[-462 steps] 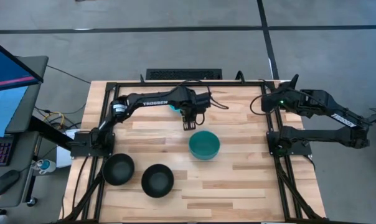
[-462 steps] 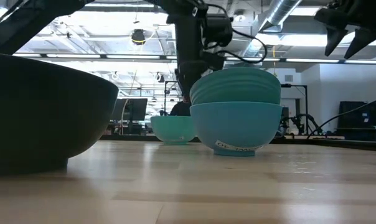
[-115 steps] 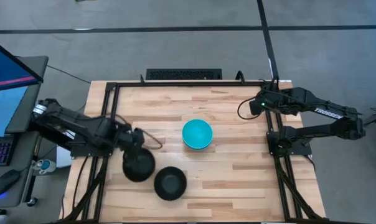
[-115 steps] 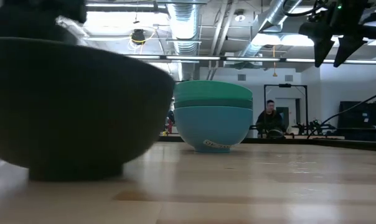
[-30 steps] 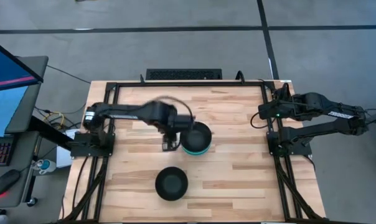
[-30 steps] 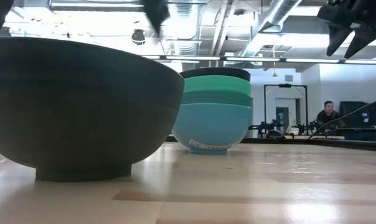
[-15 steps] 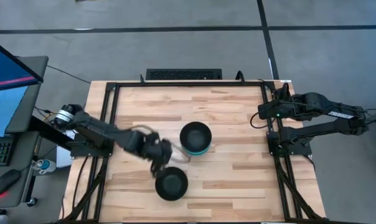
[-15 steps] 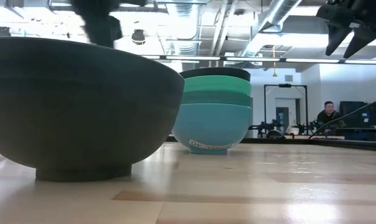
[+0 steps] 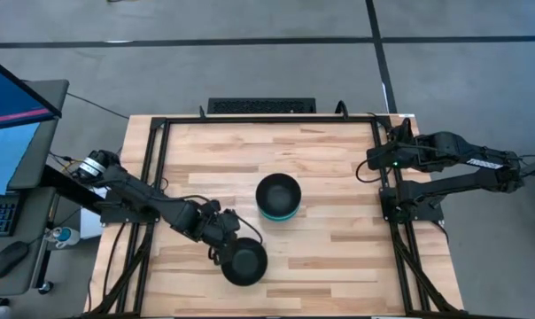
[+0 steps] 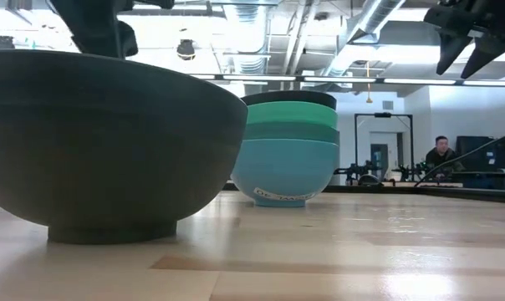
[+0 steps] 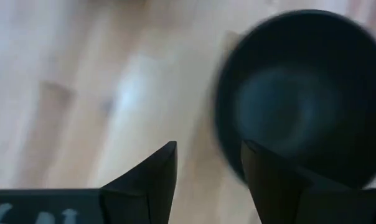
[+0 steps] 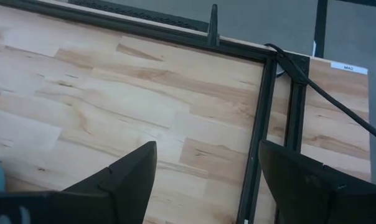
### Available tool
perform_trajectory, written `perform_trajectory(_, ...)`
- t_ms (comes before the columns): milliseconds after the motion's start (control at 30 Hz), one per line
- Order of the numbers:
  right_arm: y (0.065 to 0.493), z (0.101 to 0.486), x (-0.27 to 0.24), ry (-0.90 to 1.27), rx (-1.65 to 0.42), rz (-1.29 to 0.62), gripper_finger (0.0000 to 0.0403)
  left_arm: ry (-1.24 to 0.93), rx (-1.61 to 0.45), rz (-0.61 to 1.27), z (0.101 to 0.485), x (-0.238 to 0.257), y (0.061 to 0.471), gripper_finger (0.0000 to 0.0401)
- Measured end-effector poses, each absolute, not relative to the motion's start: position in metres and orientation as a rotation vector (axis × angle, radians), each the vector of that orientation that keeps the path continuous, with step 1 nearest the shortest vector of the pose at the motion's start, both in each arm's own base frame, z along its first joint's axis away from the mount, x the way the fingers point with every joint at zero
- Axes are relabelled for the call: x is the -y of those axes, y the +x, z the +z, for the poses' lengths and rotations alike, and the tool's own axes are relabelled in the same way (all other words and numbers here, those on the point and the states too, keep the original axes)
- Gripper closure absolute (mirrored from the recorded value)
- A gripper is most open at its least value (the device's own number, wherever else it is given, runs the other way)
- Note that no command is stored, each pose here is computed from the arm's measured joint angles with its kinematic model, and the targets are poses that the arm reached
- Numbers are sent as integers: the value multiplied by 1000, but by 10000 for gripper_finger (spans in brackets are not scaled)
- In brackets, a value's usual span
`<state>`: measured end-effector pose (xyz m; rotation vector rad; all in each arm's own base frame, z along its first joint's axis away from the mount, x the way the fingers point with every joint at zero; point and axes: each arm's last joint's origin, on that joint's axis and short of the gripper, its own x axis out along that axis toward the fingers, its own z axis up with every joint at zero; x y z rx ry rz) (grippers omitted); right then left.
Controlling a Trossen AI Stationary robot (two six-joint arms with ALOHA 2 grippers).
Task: Nest bowls inside each other
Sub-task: Stack the black bowl on the black bowl
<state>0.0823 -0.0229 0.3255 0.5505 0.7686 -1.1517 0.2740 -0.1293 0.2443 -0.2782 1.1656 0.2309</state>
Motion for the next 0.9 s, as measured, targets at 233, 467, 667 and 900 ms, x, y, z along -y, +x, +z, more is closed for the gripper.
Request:
perform_trajectory(233, 82, 325, 23, 555, -776, -1147, 97, -367, -1162, 214, 222, 135, 278, 231)
perform_trajectory(467, 81, 325, 23, 548, -788, -1150, 97, -379, -1155, 212, 221, 134, 280, 231)
perform_trajectory(667, 81, 325, 23, 540, -794, -1147, 97, -448, -1149, 198, 203, 134, 277, 231)
perform_trajectory(900, 81, 325, 23, 540, -794, -1146, 97, -454, -1161, 214, 190, 130, 274, 239)
